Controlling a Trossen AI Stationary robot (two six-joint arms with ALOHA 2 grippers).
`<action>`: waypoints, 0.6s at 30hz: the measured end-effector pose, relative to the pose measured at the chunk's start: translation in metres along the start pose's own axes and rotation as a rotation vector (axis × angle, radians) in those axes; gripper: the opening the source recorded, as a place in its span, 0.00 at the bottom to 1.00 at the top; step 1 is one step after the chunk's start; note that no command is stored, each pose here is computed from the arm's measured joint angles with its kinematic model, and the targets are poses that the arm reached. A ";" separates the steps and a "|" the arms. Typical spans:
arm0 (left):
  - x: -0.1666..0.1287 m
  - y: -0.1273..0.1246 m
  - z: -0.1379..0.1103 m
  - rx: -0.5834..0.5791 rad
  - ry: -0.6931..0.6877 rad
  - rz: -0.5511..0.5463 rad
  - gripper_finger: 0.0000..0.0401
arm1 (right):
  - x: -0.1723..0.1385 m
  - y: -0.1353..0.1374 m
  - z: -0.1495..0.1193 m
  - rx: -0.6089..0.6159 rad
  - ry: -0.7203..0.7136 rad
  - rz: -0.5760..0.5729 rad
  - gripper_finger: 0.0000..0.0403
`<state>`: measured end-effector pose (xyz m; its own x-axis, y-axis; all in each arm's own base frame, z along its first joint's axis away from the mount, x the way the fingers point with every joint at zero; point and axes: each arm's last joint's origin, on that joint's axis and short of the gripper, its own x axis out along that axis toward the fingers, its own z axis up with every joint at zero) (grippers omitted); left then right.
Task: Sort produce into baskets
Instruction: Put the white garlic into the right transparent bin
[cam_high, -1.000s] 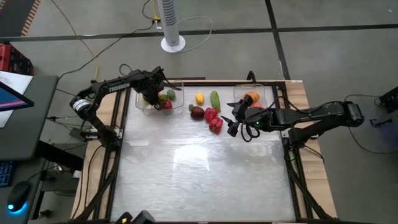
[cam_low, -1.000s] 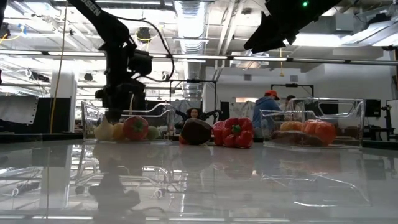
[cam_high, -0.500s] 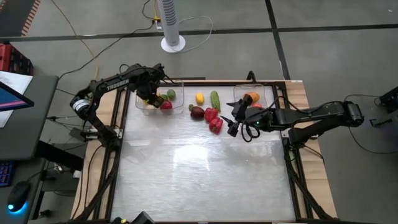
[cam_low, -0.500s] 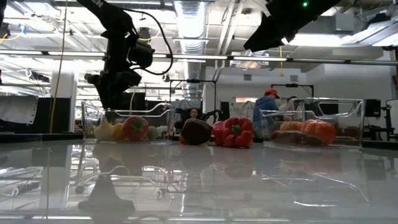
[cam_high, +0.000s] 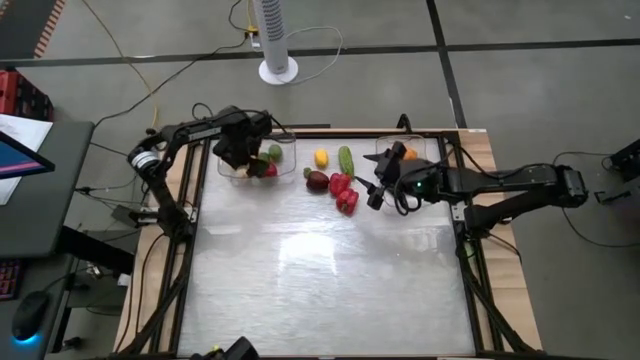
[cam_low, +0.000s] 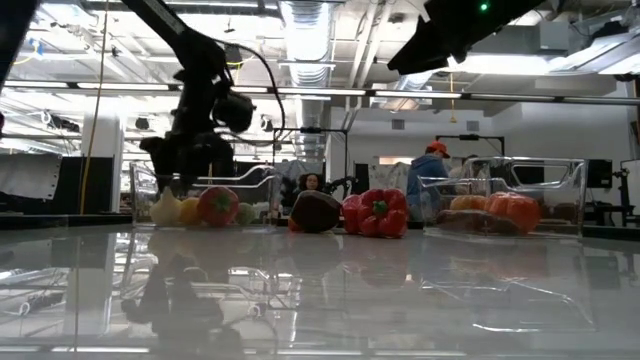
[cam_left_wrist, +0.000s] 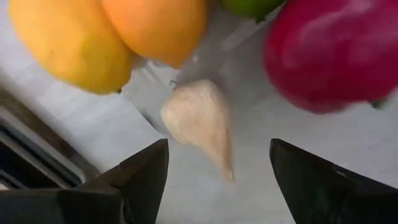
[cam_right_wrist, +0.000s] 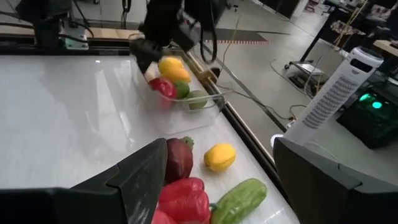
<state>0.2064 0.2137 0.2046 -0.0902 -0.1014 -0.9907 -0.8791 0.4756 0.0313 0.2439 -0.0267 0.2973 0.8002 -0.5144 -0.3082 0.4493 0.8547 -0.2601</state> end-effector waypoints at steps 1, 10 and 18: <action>0.004 -0.001 0.001 0.009 0.024 0.006 0.67 | 0.000 -0.001 0.000 0.000 -0.004 0.007 0.79; 0.023 -0.003 0.006 0.040 0.128 0.057 0.67 | 0.002 -0.003 0.000 -0.002 -0.001 0.010 0.79; 0.023 -0.003 0.005 0.045 0.138 0.067 0.59 | 0.001 -0.002 -0.002 0.006 0.014 0.015 0.79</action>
<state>0.2088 0.2144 0.1810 -0.2138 -0.1860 -0.9590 -0.8473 0.5239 0.0872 0.2434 -0.0289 0.2959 0.8013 -0.5028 -0.3244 0.4398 0.8625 -0.2504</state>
